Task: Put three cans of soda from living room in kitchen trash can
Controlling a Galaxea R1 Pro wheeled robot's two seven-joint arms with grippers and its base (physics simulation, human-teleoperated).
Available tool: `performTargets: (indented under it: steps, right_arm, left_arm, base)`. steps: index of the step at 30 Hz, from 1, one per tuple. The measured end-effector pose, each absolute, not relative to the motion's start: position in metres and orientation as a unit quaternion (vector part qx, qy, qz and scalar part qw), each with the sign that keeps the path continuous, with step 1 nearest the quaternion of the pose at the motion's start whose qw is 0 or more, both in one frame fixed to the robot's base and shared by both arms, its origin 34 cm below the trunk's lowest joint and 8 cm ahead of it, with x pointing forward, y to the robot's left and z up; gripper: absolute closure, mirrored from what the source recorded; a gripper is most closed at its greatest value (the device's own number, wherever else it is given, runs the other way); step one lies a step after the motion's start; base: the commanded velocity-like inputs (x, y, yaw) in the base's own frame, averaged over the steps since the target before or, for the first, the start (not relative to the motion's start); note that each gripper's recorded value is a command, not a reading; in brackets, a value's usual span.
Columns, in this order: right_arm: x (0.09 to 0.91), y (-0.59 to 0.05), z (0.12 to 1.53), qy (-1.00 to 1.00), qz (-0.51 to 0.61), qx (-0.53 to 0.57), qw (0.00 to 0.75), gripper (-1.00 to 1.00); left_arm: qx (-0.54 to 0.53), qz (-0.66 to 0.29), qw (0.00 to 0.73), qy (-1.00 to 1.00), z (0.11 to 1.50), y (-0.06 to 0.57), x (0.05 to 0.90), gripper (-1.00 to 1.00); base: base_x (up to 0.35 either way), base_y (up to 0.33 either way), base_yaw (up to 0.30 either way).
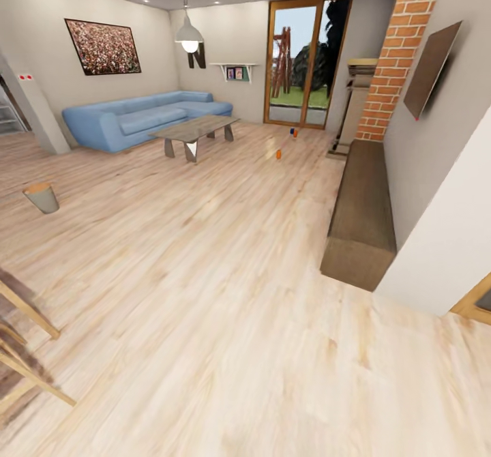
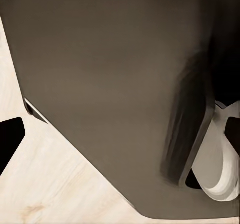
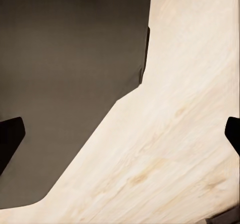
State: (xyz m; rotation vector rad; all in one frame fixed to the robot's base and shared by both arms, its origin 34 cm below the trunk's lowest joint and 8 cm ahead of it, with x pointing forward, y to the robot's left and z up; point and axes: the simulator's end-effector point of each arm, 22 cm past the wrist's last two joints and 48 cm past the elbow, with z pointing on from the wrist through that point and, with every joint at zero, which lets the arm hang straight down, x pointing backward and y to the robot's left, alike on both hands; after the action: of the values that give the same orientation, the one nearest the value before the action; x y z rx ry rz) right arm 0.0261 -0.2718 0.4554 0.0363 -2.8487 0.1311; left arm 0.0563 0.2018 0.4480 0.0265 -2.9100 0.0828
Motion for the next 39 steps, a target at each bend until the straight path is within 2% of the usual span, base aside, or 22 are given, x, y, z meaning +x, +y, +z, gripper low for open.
performTargets:
  steps: [10,27,39]
  right_arm:
    - [0.0259,-0.2718,0.4555,-0.988,0.045,0.015,0.145,-1.0]
    - [0.0227,-0.2741,0.4566,-0.988,0.047,0.015,0.149,-1.0]
    - [0.0215,-0.2744,0.4569,-0.987,0.046,0.015,0.15,-1.0]
  left_arm:
    - [0.01,0.028,0.108,-0.994,0.4475,0.1987,0.0591,-1.0]
    - [0.01,0.028,0.106,-0.994,0.4479,0.1984,0.0577,-1.0]
    - [0.01,0.028,0.107,-0.994,0.448,0.1984,0.0571,-1.0]
  base:
    - [0.346,0.016,0.253]
    - [0.346,-0.088,0.25]
    - [0.346,-0.11,0.047]
